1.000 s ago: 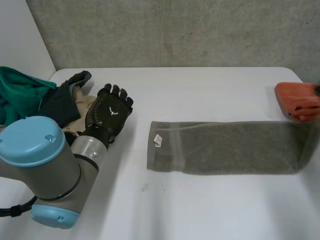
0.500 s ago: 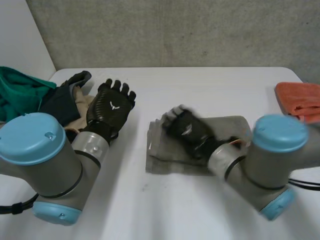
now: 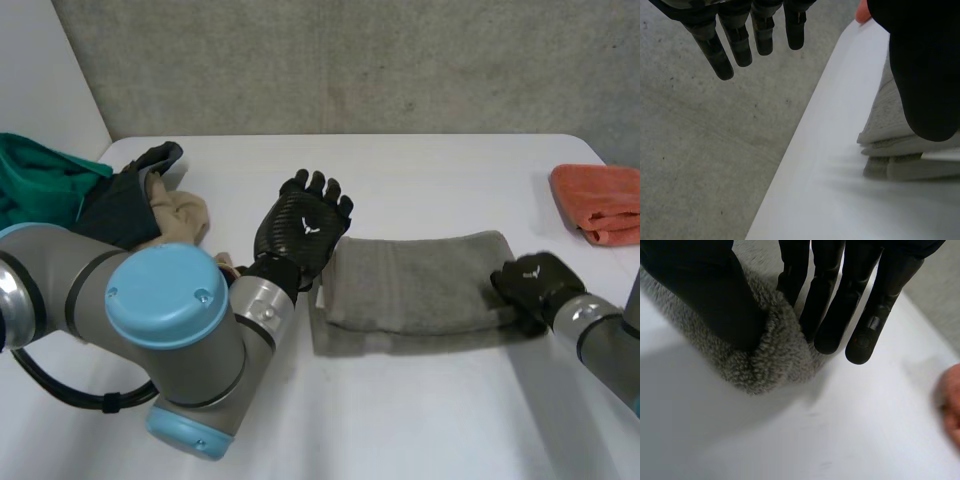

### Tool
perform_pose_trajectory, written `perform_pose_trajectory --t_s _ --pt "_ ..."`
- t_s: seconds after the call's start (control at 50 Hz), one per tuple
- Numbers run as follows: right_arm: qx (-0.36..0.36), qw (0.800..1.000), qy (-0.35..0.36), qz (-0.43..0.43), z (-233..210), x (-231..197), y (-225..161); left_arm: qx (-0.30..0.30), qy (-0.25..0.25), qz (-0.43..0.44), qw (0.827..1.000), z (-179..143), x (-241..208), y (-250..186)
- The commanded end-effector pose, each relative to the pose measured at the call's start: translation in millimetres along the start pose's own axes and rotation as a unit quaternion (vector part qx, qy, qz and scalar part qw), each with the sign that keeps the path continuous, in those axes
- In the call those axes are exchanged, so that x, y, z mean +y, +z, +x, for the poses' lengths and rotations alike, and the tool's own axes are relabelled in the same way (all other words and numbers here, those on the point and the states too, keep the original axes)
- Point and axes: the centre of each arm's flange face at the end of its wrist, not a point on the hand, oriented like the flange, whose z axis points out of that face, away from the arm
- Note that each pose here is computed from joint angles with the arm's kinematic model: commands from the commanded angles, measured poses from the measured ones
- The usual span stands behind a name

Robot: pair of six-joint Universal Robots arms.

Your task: Fold the laundry.

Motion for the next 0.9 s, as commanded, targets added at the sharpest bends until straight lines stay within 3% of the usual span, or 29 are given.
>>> perform_pose_trajectory --t_s 0.02,0.12,0.16,0.24,0.28,0.34,0.38,0.42,0.52,0.6,0.72,0.9 --pt "0.046 0.978 -0.102 0.176 -31.1 -92.6 -16.2 -0.029 -0.001 -0.014 0.999 -25.2 3.5 -9.5" --pt "-0.024 0.947 -0.16 0.277 -108.9 -128.0 -40.0 -0.053 -0.002 -0.032 0.998 -45.5 14.1 -12.8" --pt "-0.083 0.927 -0.209 0.3 -151.6 -123.1 -50.7 -0.058 -0.002 -0.037 0.998 -48.9 16.6 -14.4" --pt "-0.137 0.905 -0.255 0.313 -188.5 -110.2 -61.4 -0.074 -0.007 -0.055 0.996 -54.2 23.5 -14.8" --pt "-0.134 0.908 -0.248 0.31 -186.5 -110.1 -60.0 -0.084 -0.014 -0.062 0.994 -57.5 25.8 -14.6" --pt "-0.115 0.93 -0.192 0.292 -170.7 -115.4 -54.7 -0.098 -0.032 -0.062 0.993 -62.8 25.3 -11.9" --pt "-0.076 0.951 -0.115 0.275 -137.8 -124.9 -48.9 -0.105 -0.047 -0.055 0.992 -66.4 22.5 -8.8" --pt "-0.05 0.959 -0.062 0.271 -111.0 -130.7 -48.1 -0.11 -0.058 -0.045 0.991 -69.2 18.0 -5.7" --pt "-0.033 0.96 0.114 0.255 -58.8 -132.0 -47.9 -0.116 -0.106 -0.006 0.988 -73.4 -1.9 3.4" --pt "-0.068 0.958 0.182 0.209 -50.6 -124.1 -47.4 -0.098 -0.151 0.021 0.983 -64.7 -13.9 10.1" --pt "-0.104 0.961 0.205 0.156 -49.6 -116.7 -33.1 -0.031 -0.185 0.019 0.982 -32.6 -18.8 14.4" --pt "-0.155 0.962 0.213 0.077 -63.4 -107.3 1.0 0.032 -0.196 -0.07 0.978 4.1 5.5 8.7"
